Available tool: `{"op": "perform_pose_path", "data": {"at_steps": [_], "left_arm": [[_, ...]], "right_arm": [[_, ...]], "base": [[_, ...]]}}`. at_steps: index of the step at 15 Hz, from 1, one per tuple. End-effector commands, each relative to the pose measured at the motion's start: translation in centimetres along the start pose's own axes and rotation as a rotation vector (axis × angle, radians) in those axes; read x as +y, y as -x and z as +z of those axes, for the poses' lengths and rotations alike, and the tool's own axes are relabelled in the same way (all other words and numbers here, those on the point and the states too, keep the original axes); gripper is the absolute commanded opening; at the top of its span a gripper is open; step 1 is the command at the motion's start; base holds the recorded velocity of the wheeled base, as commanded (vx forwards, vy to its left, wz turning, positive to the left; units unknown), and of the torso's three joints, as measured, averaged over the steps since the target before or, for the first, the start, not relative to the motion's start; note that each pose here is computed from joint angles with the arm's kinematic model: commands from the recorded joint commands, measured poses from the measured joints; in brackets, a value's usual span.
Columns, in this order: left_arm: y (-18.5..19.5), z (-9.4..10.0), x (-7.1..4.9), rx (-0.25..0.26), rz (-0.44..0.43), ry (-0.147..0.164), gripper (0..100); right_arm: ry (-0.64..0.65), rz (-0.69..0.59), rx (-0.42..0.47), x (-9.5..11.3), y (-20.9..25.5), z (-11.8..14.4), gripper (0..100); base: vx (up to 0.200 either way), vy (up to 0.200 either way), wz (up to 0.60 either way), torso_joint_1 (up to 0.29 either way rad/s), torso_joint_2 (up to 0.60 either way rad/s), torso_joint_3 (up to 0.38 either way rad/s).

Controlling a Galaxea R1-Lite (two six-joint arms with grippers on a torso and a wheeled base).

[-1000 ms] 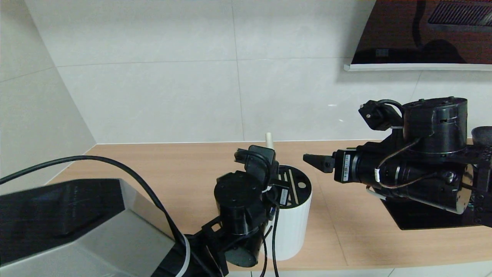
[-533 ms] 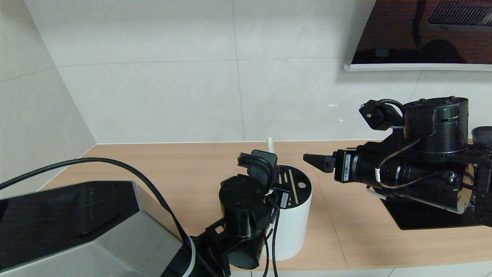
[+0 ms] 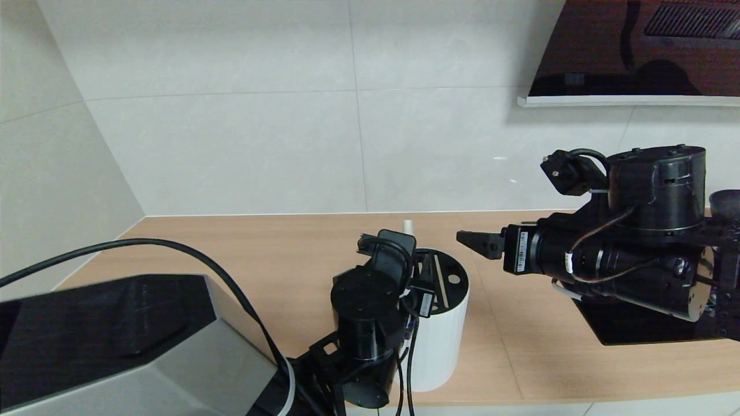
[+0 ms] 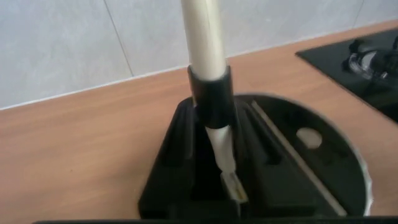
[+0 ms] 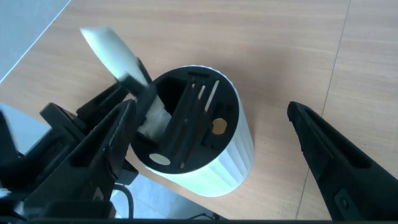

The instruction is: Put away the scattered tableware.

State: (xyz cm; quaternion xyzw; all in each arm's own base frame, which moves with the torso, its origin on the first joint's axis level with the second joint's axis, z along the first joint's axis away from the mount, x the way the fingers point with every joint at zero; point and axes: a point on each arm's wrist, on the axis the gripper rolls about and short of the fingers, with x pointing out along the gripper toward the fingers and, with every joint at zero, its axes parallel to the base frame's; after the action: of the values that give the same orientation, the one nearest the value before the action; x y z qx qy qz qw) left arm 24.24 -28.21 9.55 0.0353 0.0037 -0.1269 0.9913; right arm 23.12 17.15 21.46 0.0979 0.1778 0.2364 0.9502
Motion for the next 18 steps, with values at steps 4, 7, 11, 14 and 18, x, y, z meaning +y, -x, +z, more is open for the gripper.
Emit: {"op": "perform_pose_path", "data": {"at_steps": [4,7,11,14,18], "left_arm": [[0.1,0.2,0.1,-0.004,0.0,0.002,100],[0.1,0.2,0.1,-0.003,0.0,0.001,100],[0.6,2.6,0.9,-0.055,0.007,0.04,100],[3.2,7.6,4.9,-0.127,0.044,0.082,100],[10.3,12.4,10.9,-0.177,0.038,0.107,100]], "right_arm": [[0.0,0.0,-0.002,0.0,0.0,0.0,100],[0.0,0.0,-0.002,0.0,0.0,0.0,100],[-0.003,0.004,-0.013,0.0,0.5,0.3,100],[0.086,-0.001,-0.05,-0.2,3.0,0.5,100],[0.088,-0.077,-0.139,-1.4,8.8,-0.3,100]], "base": [[0.0,0.0,0.0,0.0,0.0,0.0],[0.0,0.0,0.0,0.0,0.0,0.0],[0.0,0.0,0.0,0.0,0.0,0.0],[0.0,0.0,0.0,0.0,0.0,0.0],[0.0,0.0,0.0,0.0,0.0,0.0]]}}
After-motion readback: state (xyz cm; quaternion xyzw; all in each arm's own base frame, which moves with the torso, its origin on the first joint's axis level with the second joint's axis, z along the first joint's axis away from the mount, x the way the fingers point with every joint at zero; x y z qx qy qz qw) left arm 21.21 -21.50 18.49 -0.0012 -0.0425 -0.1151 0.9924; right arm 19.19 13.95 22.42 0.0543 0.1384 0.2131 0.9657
